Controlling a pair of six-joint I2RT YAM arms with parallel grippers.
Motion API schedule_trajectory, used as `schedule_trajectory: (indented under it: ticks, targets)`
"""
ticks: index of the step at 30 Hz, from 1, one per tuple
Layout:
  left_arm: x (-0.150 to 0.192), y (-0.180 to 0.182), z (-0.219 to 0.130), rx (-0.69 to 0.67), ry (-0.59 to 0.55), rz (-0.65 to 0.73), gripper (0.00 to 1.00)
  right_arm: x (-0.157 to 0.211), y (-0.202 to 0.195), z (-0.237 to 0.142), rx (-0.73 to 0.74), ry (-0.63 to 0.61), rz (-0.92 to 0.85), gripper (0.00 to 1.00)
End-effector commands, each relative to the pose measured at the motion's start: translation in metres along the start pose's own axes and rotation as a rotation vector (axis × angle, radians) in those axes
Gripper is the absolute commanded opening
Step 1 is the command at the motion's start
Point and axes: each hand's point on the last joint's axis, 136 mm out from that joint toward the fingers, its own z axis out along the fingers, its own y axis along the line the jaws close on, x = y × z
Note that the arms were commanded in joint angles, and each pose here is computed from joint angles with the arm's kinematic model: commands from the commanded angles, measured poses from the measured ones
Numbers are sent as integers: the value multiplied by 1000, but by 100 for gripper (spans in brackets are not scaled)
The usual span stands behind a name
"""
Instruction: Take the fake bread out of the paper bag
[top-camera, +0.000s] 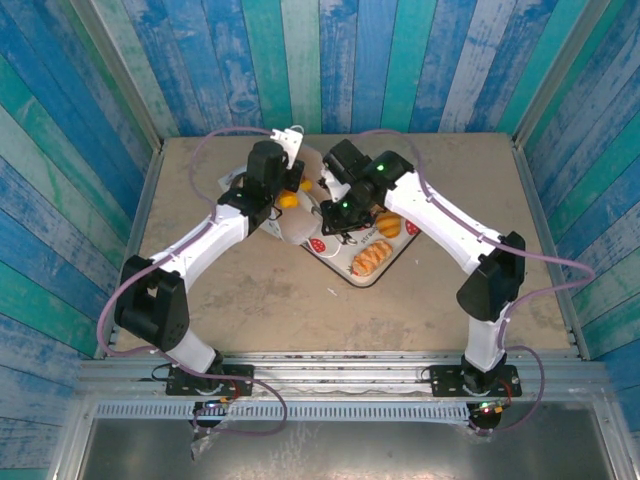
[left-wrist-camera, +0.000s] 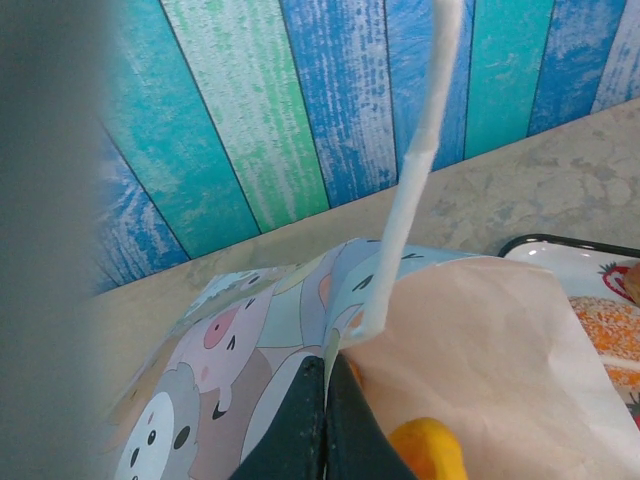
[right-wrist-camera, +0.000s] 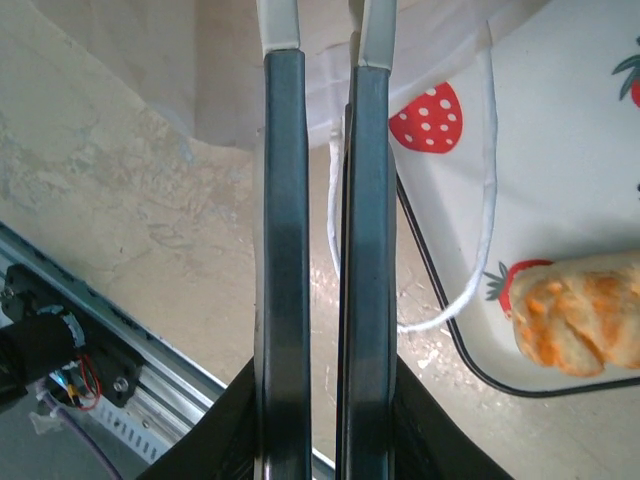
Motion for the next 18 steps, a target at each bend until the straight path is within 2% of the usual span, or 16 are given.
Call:
schedule_trajectory:
  ticks: [1, 13, 18]
  targets:
    - [-16, 10, -1, -50, -22, -43, 0, 7, 3, -33, 3, -38, -54, 1]
    - [-17, 15, 12, -95, 4, -62, 0, 51, 1, -95, 13, -66, -114, 1]
    - [-18, 17, 11, -104, 3, -52, 0, 64, -18, -112, 100, -87, -104, 1]
